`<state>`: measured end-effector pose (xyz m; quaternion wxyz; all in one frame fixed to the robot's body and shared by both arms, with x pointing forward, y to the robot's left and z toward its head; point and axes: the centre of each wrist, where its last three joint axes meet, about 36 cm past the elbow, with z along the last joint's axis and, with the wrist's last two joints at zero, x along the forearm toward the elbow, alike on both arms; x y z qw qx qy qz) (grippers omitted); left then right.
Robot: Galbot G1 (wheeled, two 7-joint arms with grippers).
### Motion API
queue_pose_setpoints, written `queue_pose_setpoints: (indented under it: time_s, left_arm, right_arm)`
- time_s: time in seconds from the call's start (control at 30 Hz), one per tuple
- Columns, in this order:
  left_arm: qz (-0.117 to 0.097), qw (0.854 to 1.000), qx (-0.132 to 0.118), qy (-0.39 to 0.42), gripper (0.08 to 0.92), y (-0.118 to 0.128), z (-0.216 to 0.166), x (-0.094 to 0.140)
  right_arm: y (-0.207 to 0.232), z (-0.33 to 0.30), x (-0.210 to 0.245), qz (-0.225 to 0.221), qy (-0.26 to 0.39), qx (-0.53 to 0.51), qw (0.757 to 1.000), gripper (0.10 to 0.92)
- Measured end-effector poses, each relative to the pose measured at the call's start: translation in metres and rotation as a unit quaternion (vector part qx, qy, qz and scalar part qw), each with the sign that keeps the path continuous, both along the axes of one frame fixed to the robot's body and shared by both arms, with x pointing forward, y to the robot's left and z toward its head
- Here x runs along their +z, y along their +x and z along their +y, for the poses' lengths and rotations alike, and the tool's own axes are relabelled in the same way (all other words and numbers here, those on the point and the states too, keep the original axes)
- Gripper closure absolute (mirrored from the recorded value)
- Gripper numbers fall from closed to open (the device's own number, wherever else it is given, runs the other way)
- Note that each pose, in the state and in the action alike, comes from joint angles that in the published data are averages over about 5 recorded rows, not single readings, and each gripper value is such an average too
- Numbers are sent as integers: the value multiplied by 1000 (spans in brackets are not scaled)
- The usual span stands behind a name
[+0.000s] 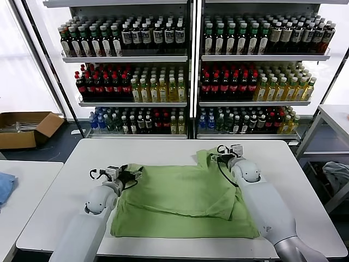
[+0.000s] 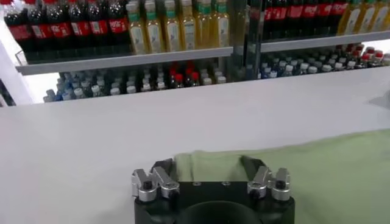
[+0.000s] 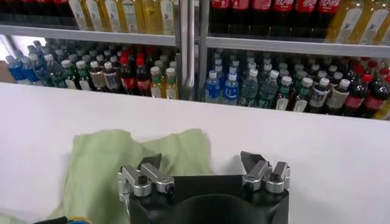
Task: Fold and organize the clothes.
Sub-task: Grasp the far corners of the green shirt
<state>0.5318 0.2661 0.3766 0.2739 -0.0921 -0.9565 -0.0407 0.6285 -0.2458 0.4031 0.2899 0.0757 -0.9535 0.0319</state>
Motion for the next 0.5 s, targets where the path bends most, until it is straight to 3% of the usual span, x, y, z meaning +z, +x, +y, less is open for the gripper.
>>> queue_pose_setpoints:
  time_s: [0.5]
  left_arm:
    - [14,1000,-2,-6,784,-6,-1,-11]
  right_arm:
    - [-17,-1,-11,5,-1,9,1000,732]
